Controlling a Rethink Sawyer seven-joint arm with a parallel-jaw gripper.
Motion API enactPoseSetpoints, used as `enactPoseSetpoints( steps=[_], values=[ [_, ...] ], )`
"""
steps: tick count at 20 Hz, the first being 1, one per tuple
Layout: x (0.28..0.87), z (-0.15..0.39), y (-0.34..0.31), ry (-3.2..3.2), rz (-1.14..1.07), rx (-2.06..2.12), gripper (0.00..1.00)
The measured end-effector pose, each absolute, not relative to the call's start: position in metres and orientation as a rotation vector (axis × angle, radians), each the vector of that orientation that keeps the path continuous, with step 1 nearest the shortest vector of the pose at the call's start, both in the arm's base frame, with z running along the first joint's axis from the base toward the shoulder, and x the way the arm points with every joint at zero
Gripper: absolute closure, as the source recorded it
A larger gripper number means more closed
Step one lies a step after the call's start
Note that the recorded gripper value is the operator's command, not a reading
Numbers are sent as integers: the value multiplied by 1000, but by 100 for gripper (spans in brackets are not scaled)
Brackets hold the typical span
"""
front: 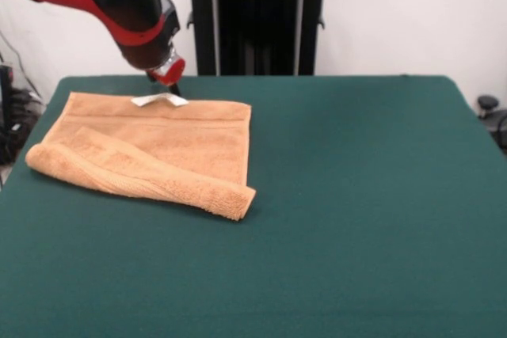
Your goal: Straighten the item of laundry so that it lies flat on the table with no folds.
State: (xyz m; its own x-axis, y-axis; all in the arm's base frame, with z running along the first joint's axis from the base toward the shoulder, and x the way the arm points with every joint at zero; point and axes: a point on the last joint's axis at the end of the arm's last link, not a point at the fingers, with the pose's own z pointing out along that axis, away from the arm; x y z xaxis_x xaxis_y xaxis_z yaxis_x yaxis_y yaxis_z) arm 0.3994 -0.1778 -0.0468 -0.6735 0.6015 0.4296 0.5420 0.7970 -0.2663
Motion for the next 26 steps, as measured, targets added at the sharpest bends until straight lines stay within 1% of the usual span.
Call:
enactPoseSetpoints(
  steps=[9, 19, 26],
  values=[
    [414, -33, -177, -2520, 184, -840, 0],
    [451, 10, -181, -2632, 251, -841, 0],
    [460, 21, -184, -2657, 266, -847, 0]
  ],
)
